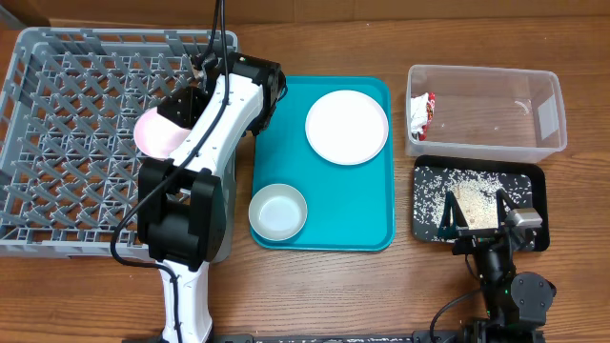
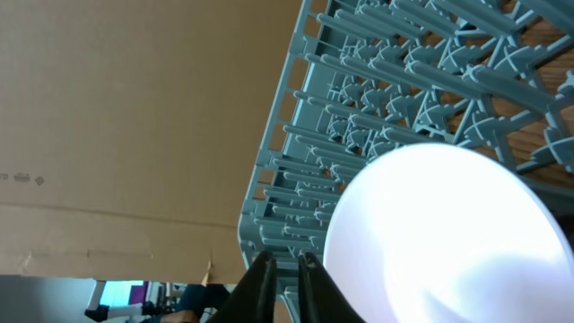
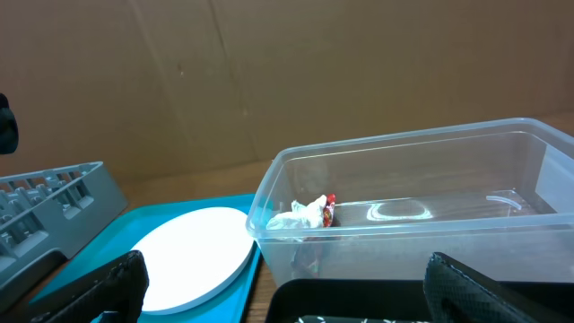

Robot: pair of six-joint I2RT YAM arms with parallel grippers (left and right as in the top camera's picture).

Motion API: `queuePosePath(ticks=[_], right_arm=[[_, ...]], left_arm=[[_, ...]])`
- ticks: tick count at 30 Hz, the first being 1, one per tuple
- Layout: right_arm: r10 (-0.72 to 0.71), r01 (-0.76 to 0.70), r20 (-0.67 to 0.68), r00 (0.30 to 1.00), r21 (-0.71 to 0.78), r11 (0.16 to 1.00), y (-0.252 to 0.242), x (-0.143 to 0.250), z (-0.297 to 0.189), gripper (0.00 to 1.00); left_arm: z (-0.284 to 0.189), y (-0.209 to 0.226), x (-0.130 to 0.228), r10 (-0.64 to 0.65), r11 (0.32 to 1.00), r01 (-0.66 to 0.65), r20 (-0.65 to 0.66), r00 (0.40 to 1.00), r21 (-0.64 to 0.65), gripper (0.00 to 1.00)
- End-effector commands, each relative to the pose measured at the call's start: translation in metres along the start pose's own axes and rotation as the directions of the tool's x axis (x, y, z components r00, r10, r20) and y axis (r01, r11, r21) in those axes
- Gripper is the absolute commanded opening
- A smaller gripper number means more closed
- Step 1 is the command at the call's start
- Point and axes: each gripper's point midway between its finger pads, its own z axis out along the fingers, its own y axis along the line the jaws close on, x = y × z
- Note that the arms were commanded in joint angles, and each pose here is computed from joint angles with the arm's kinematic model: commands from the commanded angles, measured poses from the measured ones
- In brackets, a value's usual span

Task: Sort waste into correct bins and load items into the dishwasher
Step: 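Carry the pink bowl left and set it into the grey rack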

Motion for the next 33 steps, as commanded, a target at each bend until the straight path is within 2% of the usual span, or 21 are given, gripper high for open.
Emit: queuePosePath(ticks=[1,4,5,6,8,11,14,16,19,24,28,33], right_arm=[[-0.008,0.008,0.008,1.0,0.007,1.0,-0.002,0.001,0.0,1.0],[-0.008,0.008,0.008,1.0,0.008,1.0,-0.002,0.001,0.0,1.0],[-0.008,0.008,0.008,1.0,0.007,1.0,-0.002,0.001,0.0,1.0],[-0.008,0.008,0.008,1.0,0.007,1.0,-0.002,0.001,0.0,1.0],[-0.008,0.008,0.008,1.0,0.007,1.0,-0.002,0.001,0.0,1.0],[-0.008,0.008,0.008,1.0,0.008,1.0,-0.002,0.001,0.0,1.0],[-0.008,0.008,0.008,1.0,0.008,1.0,-0.002,0.001,0.0,1.0],[-0.008,0.008,0.008,1.0,0.008,1.0,-0.002,0.001,0.0,1.0],[-0.008,0.008,0.008,1.0,0.008,1.0,-0.002,0.001,0.0,1.0],[-0.008,0.008,0.008,1.0,0.008,1.0,-0.002,0.001,0.0,1.0],[-0.008,0.008,0.008,1.0,0.007,1.0,-0.002,0.001,0.0,1.0],[-0.008,0.008,0.008,1.0,0.008,1.0,-0.002,0.001,0.0,1.0]], left_arm=[[-0.001,-0.001,-0.001,-0.043,0.999,0.043,0.002,0.999,-0.001,0.21],[-0.005,0.007,0.006,-0.159,0.986,0.161,-0.054,0.986,0.042,0.34],[-0.007,0.012,0.008,-0.204,0.977,0.209,-0.075,0.976,0.054,0.42],[-0.01,0.018,0.008,-0.251,0.964,0.258,-0.093,0.963,0.068,0.55],[-0.016,0.034,0.007,-0.326,0.931,0.344,-0.14,0.935,0.124,1.0],[-0.024,0.067,0.0,-0.467,0.835,0.508,-0.217,0.857,0.211,1.0],[-0.034,0.084,-0.008,-0.467,0.741,0.551,-0.295,0.834,0.384,1.0],[-0.04,0.084,-0.016,-0.396,0.668,0.502,-0.308,0.865,0.549,0.96],[-0.041,0.079,-0.022,-0.299,0.51,0.444,-0.333,0.894,0.736,0.88],[-0.021,0.061,-0.007,-0.126,0.328,0.378,-0.357,0.926,0.866,0.87],[0.02,0.041,0.02,-0.043,0.356,0.435,-0.45,0.892,0.827,0.79],[0.055,0.01,0.04,-0.023,0.368,0.49,-0.519,0.854,0.79,0.77]])
